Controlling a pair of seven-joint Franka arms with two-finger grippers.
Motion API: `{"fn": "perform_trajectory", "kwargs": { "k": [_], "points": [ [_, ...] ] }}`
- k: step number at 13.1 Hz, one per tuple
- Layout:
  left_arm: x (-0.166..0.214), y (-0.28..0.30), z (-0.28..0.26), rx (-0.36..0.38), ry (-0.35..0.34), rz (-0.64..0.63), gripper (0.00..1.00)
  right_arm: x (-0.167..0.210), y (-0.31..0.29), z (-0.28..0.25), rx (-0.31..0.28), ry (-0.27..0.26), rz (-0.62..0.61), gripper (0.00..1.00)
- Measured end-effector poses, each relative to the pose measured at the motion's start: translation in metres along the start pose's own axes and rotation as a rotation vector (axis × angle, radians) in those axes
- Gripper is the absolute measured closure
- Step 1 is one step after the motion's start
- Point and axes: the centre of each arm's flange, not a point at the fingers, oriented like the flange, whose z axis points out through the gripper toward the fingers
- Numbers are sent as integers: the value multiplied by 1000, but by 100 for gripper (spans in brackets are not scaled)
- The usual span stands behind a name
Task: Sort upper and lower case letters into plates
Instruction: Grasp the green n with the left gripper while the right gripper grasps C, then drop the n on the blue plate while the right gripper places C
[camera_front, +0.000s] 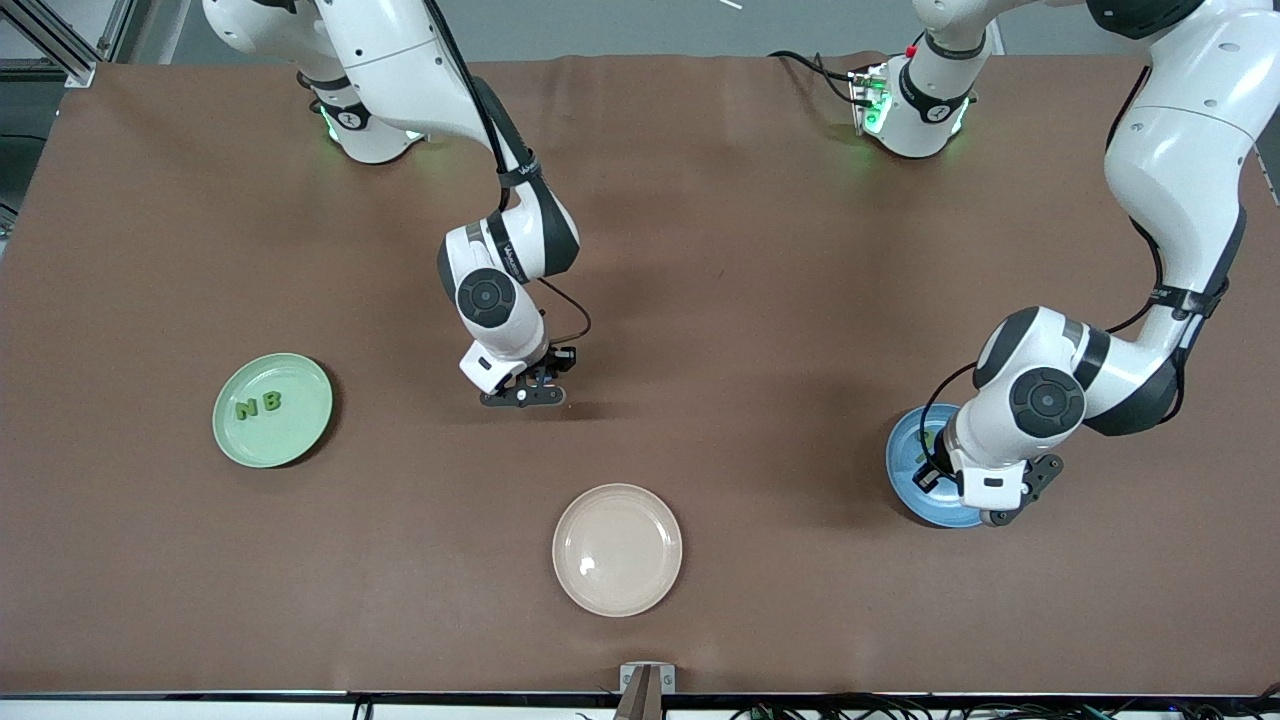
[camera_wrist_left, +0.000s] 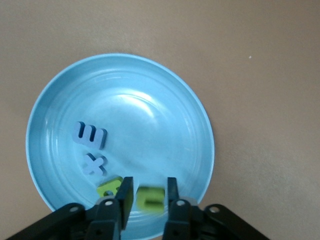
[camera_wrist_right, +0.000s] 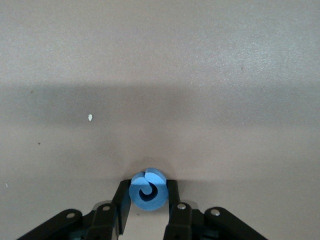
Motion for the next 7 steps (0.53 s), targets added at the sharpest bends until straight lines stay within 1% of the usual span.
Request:
{"fn": "perform_trajectory", "kwargs": {
  "k": [1,2,3,5,6,7],
  "points": [
    [1,-1,-1,0,1,6,48,1,1,-1,-3,-8,2,66],
    [0,0,-3,-2,3,10,37,2,5,-7,-9,-32,8,66],
    [-1,2,-6,-8,6,15,28,7,14,-22,-14,-61,13,66],
    [-4,7,-22,-23,24,51,5,24,55,-75,-13,-99,-22,66],
    [-3,8,-35,-28,43,81,0,33,89,-105,-12,-111,-54,66],
    [0,7,-51,-27,68,111,0,41,129,-132,-10,-120,-84,66]
  ]
}}
